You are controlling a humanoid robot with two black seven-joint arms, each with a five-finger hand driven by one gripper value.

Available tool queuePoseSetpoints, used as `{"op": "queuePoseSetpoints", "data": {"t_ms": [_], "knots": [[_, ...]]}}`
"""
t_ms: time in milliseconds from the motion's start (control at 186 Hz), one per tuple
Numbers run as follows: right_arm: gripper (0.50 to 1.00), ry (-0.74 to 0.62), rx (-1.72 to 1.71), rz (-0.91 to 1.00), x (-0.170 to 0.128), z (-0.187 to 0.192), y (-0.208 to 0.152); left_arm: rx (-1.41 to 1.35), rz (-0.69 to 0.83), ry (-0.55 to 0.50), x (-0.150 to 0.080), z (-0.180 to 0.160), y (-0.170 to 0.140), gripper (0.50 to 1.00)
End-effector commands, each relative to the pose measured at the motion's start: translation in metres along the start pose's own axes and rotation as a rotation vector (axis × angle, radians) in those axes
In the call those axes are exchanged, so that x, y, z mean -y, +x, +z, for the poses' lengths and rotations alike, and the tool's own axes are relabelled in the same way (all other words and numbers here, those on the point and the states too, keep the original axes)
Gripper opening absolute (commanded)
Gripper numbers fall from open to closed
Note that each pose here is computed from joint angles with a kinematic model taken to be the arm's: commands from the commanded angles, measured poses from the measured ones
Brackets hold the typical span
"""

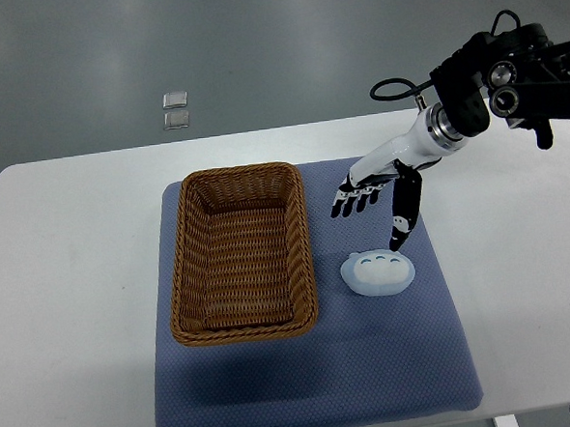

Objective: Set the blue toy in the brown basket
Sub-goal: 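Lower the right hand onto the toy and close fingers around it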

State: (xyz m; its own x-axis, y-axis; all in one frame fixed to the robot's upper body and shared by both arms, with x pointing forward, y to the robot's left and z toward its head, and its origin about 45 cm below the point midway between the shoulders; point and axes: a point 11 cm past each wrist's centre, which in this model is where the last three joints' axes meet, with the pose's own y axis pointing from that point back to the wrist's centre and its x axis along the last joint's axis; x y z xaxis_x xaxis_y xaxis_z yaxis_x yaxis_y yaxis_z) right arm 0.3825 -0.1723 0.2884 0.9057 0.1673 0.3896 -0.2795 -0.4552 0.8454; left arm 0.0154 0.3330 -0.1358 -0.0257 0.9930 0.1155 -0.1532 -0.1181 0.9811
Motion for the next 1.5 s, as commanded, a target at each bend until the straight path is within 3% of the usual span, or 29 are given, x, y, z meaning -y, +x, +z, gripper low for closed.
{"op": "queuePoseSetpoints", "data": {"t_ms": [0, 1191, 1325, 1497], "knots": [[0.909, 0.001, 0.016, -0.006, 0.008, 0.006, -0.008, 0.002, 0.000, 0.000, 0.000, 0.000, 0.000, 1.000], [0.895, 0.005, 0.166, -0.001, 0.056, 0.043, -0.053, 0.002, 0.000, 0.000, 0.000, 0.000, 0.000, 1.000], [0.856, 0.001, 0.163, -0.006, 0.058, 0.045, -0.056, 0.002, 0.001, 0.000, 0.000, 0.000, 0.001, 1.000], [0.707, -0.009, 0.159, 0.002, 0.060, 0.048, -0.056, 0.002, 0.001, 0.000, 0.000, 0.000, 0.001, 1.000]]}}
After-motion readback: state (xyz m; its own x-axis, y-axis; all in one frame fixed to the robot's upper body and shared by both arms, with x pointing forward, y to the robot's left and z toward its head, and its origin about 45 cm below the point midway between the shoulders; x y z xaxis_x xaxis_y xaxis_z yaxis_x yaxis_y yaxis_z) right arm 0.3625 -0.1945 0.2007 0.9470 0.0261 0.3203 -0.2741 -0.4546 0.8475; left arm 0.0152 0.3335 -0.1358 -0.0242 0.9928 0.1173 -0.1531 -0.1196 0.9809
